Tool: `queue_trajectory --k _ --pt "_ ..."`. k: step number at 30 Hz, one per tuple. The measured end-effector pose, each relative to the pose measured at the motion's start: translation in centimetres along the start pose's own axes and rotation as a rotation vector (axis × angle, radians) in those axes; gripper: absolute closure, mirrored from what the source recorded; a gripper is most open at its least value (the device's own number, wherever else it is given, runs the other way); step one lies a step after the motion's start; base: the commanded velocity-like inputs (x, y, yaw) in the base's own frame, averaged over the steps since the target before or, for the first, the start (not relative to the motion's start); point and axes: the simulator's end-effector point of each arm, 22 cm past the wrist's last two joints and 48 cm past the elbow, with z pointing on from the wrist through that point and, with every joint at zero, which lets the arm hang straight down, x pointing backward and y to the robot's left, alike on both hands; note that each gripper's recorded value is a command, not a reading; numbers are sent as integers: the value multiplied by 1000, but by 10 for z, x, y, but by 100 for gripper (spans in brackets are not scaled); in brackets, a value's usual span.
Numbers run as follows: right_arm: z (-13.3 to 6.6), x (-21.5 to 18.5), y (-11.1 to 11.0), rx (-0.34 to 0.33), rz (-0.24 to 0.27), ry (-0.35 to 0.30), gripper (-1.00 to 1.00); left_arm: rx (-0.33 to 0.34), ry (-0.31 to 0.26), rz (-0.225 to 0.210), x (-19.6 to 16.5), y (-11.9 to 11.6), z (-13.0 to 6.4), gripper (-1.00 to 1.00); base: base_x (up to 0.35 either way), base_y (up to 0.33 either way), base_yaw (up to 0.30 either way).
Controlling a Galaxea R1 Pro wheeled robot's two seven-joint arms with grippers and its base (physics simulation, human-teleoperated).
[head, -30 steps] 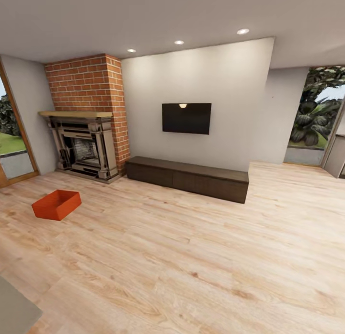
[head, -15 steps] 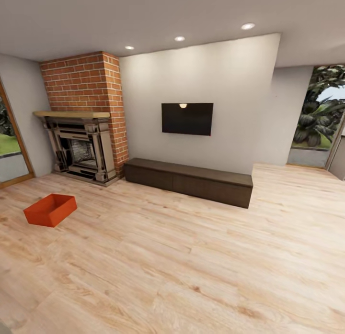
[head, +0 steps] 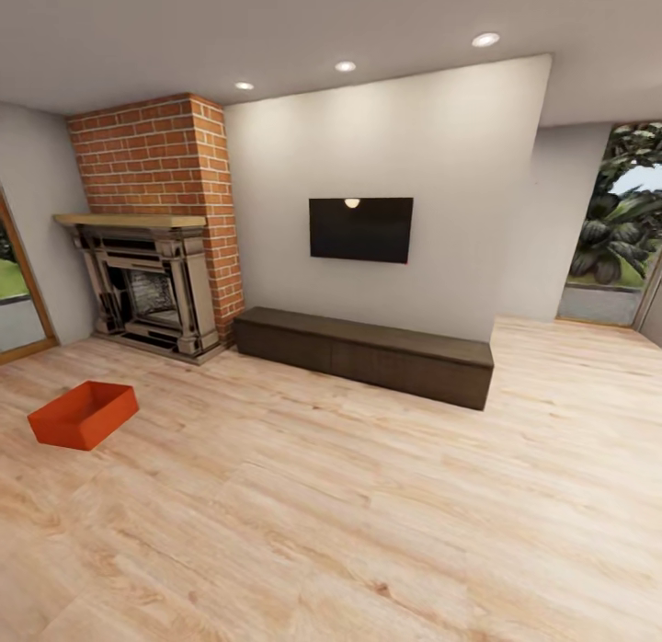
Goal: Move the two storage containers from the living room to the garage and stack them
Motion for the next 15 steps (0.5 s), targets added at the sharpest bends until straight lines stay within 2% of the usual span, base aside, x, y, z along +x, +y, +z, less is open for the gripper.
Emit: queue_trajectory --k 7,15 --pt "0 0 -2 0 1 -2 -100 0 1 0 0 0 0 -100 321 0 33" --pt "0 1 -3 -4 1 -1 -100 -2 6 1 2 2 0 -100 321 0 230"
